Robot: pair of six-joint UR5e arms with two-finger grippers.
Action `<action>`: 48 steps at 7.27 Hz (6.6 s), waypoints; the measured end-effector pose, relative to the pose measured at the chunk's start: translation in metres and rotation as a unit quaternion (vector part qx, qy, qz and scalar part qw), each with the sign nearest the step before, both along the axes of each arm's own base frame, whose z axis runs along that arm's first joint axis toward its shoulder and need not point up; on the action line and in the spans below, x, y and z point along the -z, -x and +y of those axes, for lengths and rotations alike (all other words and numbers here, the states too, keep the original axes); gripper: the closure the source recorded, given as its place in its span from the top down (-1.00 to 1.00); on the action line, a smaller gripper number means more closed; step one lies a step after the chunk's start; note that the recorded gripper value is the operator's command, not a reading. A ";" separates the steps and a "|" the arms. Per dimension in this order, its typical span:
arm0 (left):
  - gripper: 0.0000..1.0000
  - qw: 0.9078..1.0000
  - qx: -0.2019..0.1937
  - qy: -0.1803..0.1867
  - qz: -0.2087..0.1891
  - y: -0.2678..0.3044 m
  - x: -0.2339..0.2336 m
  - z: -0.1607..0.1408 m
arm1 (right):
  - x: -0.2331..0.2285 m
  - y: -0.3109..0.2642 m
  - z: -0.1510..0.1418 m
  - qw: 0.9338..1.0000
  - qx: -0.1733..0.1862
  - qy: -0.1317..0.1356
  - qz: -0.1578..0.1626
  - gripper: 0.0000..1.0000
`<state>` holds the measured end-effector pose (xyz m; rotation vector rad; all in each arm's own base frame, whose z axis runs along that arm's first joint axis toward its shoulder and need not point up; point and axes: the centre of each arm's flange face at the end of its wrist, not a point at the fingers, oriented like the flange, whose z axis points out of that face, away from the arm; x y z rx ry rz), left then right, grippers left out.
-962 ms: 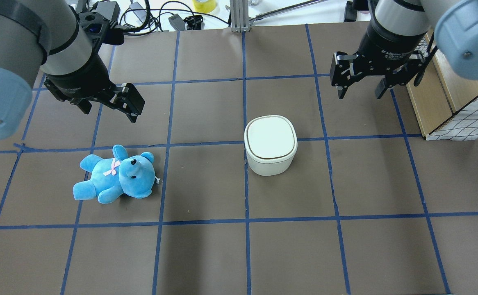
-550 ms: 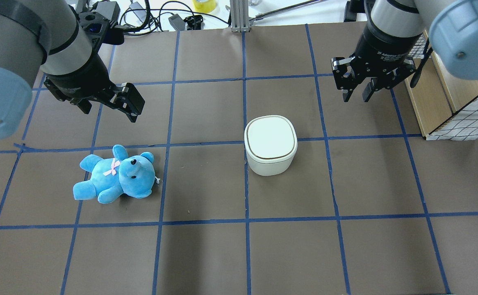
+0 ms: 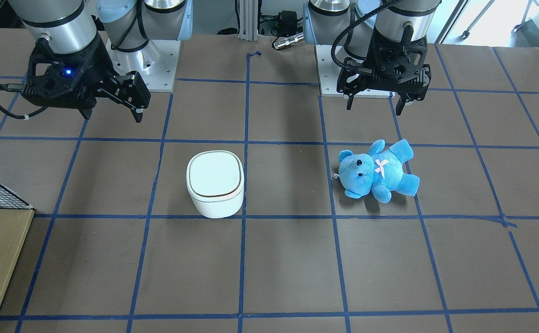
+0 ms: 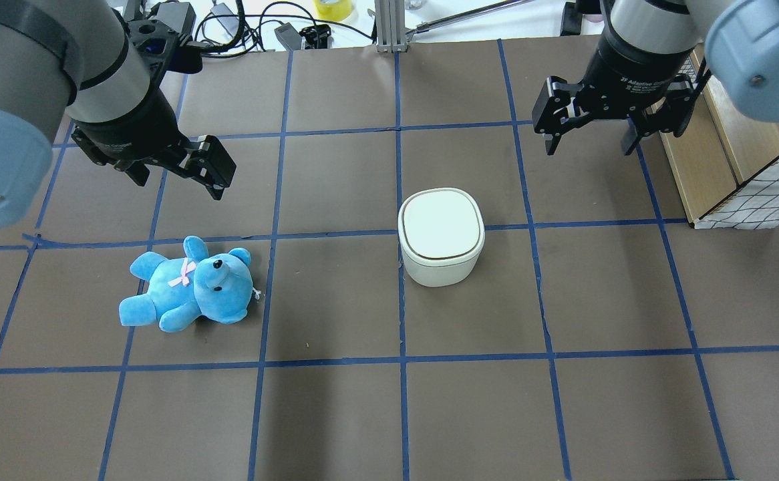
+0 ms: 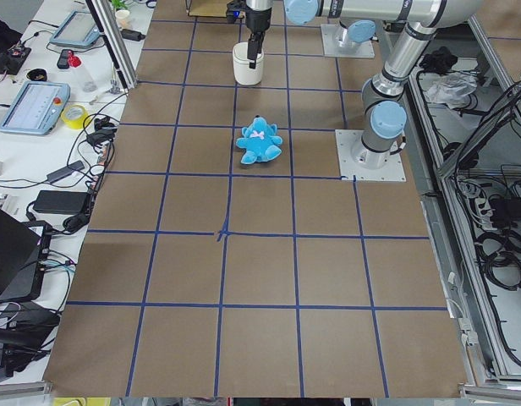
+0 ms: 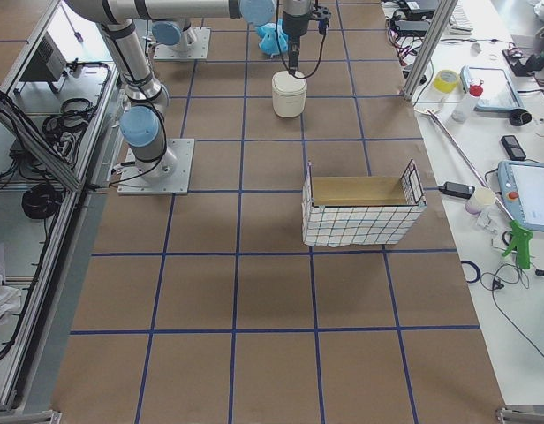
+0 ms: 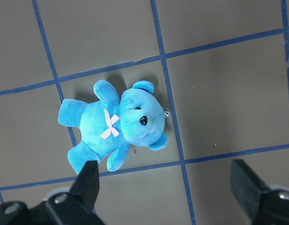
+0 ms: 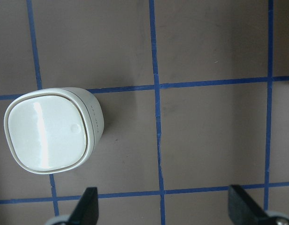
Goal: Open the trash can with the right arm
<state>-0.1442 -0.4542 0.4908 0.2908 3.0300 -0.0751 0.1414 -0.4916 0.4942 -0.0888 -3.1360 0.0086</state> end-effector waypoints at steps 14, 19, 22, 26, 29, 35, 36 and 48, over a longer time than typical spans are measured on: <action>1.00 1.000 0.000 0.000 0.000 0.000 0.000 0.000 | 0.041 -0.057 -0.025 0.999 0.025 -0.017 -0.044 -0.95; 1.00 1.000 0.000 0.000 0.000 0.000 0.000 0.000 | 0.125 -0.108 -0.028 0.998 0.026 -0.037 -0.041 -1.00; 1.00 1.000 0.000 0.000 0.000 0.000 0.000 0.000 | 0.169 -0.107 -0.017 0.998 0.020 -0.035 -0.041 -1.00; 1.00 1.000 0.000 0.000 0.000 0.000 0.000 0.000 | 0.181 -0.107 -0.018 0.998 0.019 -0.042 -0.040 -1.00; 1.00 1.000 0.000 0.000 0.000 0.000 0.000 0.000 | 0.183 -0.107 -0.019 0.998 0.020 -0.043 -0.039 -1.00; 1.00 1.000 0.000 0.000 0.000 0.000 0.000 0.000 | 0.122 -0.107 -0.037 0.999 0.027 -0.003 -0.039 1.00; 1.00 1.000 0.000 0.000 0.000 0.000 0.000 0.000 | 0.098 -0.105 -0.039 0.999 0.029 0.001 -0.040 1.00; 1.00 1.000 0.000 0.000 0.000 0.000 0.000 0.000 | -0.020 0.025 -0.026 1.000 0.010 -0.016 -0.008 1.00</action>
